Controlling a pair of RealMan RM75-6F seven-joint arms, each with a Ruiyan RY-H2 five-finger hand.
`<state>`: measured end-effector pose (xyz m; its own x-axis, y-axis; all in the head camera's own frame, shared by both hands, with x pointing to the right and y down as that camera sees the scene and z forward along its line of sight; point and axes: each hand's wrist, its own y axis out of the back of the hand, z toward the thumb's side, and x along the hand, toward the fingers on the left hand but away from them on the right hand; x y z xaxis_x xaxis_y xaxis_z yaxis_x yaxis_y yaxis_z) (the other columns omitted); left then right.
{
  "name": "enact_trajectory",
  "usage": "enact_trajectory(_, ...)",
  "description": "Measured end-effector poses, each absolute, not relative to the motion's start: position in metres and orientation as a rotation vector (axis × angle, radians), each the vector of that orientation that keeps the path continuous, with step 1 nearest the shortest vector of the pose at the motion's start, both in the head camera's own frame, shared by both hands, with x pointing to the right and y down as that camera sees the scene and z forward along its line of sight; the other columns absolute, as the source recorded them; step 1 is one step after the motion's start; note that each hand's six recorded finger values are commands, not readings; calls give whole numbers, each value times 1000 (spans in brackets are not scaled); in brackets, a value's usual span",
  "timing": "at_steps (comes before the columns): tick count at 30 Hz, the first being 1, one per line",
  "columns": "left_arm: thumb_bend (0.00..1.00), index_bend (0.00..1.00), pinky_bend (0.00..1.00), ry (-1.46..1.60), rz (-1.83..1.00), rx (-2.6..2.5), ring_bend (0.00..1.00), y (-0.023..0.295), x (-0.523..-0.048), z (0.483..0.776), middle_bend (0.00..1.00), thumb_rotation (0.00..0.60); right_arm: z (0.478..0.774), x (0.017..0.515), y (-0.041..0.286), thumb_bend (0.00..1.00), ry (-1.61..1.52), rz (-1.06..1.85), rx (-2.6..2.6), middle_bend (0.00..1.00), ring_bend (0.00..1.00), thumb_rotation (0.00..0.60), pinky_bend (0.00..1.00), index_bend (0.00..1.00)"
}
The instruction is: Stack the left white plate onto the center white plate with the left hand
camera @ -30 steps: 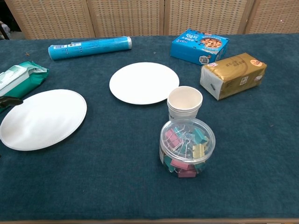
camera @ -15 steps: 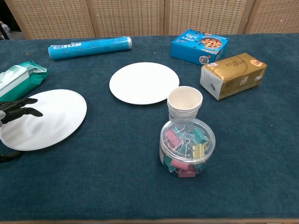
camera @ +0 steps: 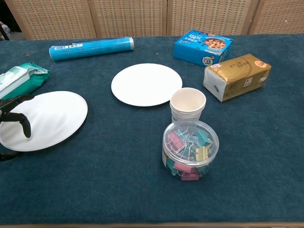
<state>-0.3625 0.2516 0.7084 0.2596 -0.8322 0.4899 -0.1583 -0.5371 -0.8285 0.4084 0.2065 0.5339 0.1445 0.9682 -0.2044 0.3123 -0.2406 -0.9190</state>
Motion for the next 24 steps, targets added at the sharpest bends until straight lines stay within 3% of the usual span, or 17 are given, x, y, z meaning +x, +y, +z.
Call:
enact_trajectory(4, 357, 606, 0, 913, -1315, -1881, 0, 252, -365, 710, 0, 600, 535, 408, 207, 0, -1243, 1120, -1680, 0, 0, 600, 0, 0)
enact_trajectory(11, 559, 674, 0, 924, -1329, -1895, 0, 252, -366, 714, 0, 600, 536, 408, 207, 0, -1240, 1125, -1685, 0, 0, 600, 0, 0)
enact_trajectory(24, 575, 860, 0, 1023, -1269, -1909, 0, 243, -365, 705, 0, 600, 536, 407, 208, 0, -1235, 1127, -1691, 0, 0, 600, 0, 0)
